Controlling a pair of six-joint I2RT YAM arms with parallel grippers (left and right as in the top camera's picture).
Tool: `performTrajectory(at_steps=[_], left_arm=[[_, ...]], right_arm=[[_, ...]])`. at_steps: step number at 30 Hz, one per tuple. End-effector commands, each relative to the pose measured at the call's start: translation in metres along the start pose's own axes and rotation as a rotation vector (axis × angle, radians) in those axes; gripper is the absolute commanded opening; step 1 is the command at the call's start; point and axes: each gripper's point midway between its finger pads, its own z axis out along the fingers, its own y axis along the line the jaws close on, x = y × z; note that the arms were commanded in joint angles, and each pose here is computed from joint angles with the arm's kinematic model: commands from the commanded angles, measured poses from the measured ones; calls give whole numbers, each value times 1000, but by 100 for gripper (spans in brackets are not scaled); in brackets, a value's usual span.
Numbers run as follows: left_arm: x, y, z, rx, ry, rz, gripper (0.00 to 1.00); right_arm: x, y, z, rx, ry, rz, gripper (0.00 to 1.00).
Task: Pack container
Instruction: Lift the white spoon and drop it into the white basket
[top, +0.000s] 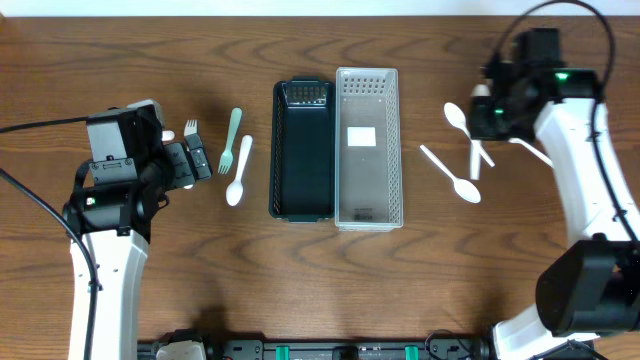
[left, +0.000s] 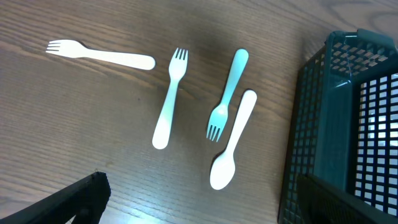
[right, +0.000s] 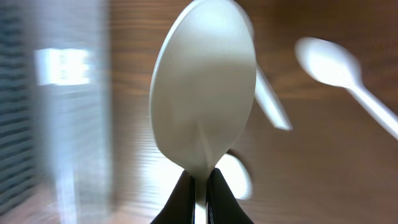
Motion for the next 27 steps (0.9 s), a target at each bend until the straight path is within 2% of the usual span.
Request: performTrajectory(at_steps=[1, 9, 16, 18, 19, 24, 27], left_arm=[[-7, 2, -3, -12, -16, 15, 98], [-7, 2, -3, -13, -16, 15, 98], [-7, 2, -3, -12, -16, 15, 98], [-7, 2, -3, -12, -16, 15, 98], [-7, 2, -3, -12, -16, 15, 98], [-7, 2, -3, -12, -16, 15, 98], [-7, 2, -3, -12, -16, 15, 98]], right_arm=[[6, 62, 15, -122, 31, -11, 1], [4, 147, 45, -189, 4, 20, 1], [19, 147, 102, -76, 73, 56, 2], [21, 152, 108, -103, 92, 43, 19], [21, 156, 108, -126, 92, 11, 38], [0, 168, 74, -185, -2, -136, 49], [-18, 172, 35, -212, -103, -180, 48]])
